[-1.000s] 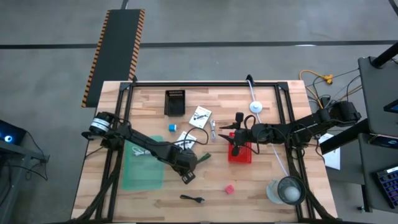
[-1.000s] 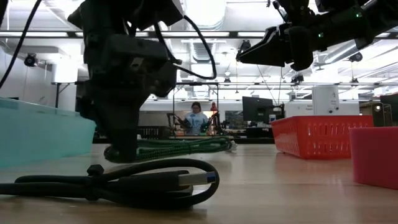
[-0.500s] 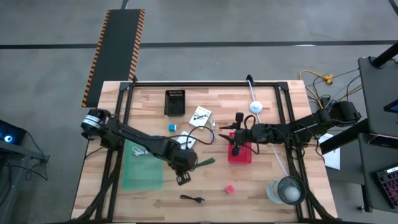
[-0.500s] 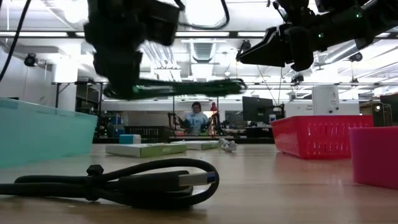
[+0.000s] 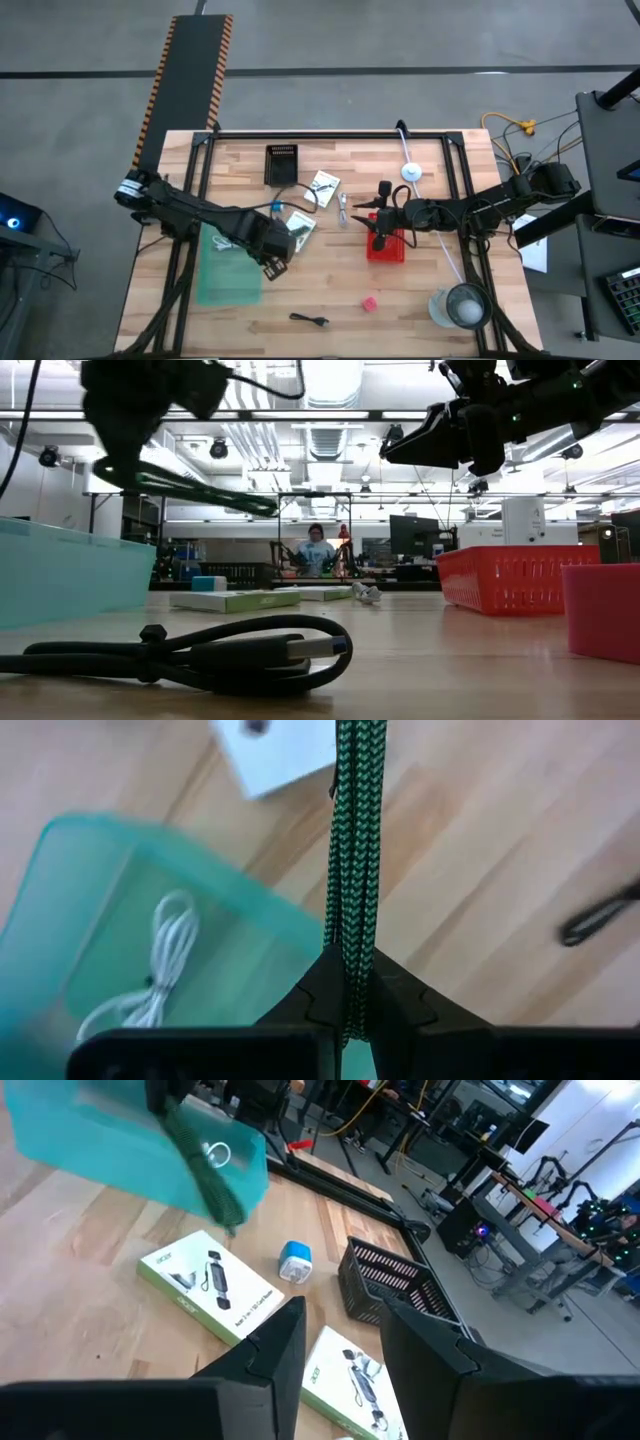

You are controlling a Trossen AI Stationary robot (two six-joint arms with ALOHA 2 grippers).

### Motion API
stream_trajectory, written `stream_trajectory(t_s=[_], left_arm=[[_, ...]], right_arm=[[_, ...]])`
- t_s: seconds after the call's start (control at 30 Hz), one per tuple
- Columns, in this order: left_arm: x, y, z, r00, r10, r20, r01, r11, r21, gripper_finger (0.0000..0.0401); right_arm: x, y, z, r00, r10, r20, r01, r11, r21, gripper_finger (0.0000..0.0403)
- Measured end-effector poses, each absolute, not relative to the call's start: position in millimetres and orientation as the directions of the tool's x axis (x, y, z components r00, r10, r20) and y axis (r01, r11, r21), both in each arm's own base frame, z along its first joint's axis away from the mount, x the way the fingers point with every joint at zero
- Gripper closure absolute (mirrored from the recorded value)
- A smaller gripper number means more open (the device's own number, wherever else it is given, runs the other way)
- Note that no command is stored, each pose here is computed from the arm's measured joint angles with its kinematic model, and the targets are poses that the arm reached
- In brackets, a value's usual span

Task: Pick and place items into bin
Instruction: Put the green USB cable into the light blue bin

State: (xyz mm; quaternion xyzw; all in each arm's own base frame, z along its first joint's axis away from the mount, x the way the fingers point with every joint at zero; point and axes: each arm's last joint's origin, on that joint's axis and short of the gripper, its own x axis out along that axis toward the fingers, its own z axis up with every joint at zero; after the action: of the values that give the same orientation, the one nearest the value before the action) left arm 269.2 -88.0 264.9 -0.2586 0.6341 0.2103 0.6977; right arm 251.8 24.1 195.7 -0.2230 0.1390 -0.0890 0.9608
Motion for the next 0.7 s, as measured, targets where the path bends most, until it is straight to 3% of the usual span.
stream_trajectory(t_s=[0.27,0.57,0.7], left_arm=[[245,-95,277,0.027,-0.044,-0.999,-0.641,0.766,-0.051,0.0394],[212,-115,287,-0.080,-0.036,-0.996,-0.408,0.913,-0.001,0.0394],[201,-118,290,-0.123,-0.004,-0.992,-0.377,0.925,0.043,0.0394]], right_arm=[[252,24,196,0.946,-0.233,-0.227,0.108,0.884,-0.455,0.0285],[252,24,196,0.946,-0.233,-0.227,0.108,0.884,-0.456,0.0290],[252,24,196,0.946,-0.233,-0.227,0.108,0.884,-0.456,0.0290]])
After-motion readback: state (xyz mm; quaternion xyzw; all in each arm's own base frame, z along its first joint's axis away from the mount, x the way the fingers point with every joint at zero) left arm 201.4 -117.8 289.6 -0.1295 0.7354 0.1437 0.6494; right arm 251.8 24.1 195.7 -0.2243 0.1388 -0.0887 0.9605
